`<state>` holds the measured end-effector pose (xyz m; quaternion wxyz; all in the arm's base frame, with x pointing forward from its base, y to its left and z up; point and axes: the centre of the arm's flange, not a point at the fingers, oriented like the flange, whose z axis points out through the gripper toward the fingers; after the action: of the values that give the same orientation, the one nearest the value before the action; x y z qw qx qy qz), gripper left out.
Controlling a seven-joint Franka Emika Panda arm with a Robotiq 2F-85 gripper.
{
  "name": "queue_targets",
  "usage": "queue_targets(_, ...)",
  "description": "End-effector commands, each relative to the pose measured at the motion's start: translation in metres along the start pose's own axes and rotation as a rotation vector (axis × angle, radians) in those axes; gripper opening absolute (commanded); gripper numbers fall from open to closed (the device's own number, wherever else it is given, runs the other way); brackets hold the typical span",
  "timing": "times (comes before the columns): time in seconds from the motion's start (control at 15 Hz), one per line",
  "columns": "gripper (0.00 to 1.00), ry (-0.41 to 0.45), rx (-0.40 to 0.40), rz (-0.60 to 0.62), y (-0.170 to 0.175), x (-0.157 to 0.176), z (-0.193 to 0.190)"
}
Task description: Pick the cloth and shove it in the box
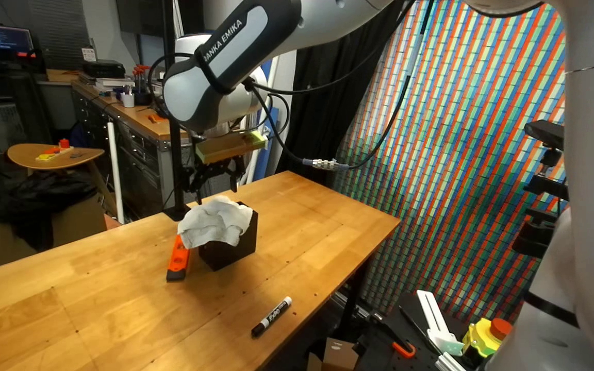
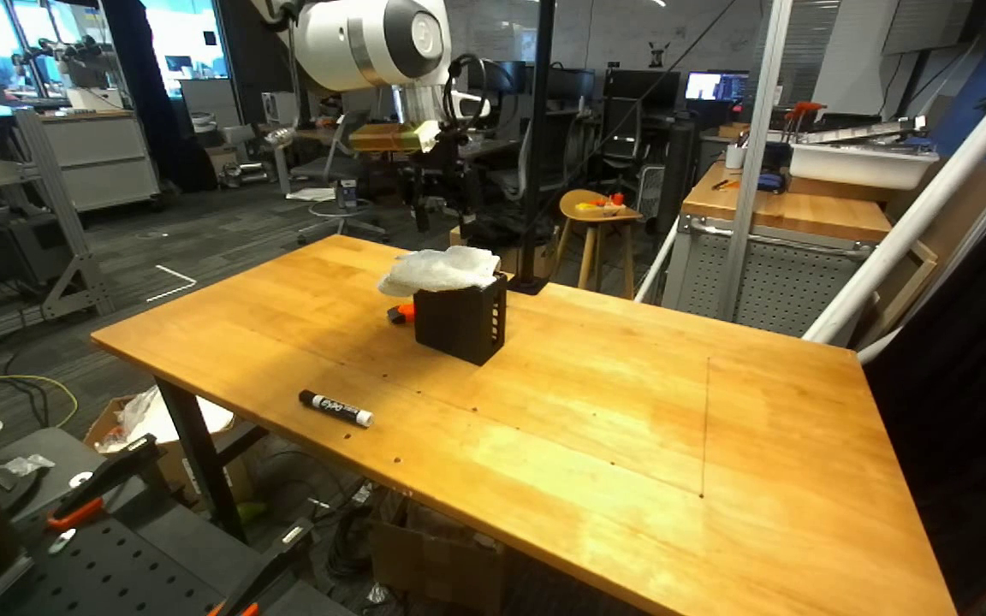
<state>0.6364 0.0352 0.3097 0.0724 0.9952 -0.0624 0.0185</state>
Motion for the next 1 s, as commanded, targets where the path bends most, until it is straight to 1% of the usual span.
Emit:
queue_targets(0.0, 0.75, 0.046, -0.010, -0.006, -0.001, -0.009, -0.026)
queue_targets(0.13, 0.59, 0.056, -0.016, -0.012, -0.001, -0.007, -0.029)
queue_targets(0.2, 0.49, 0.056, -0.019, -0.016, -0.001, -0.006, -0.029)
queue_targets(0.6, 0.05, 0.022, -0.021, -0.016, -0.001, 0.005, -0.008)
queue_targets(0.67, 0.00, 0.014, -0.020, -0.015, 0.000, 0.008, -0.003)
queue_targets(0.93, 0.00, -0.005, -0.023, -0.012, 0.003, 0.016, 0.015)
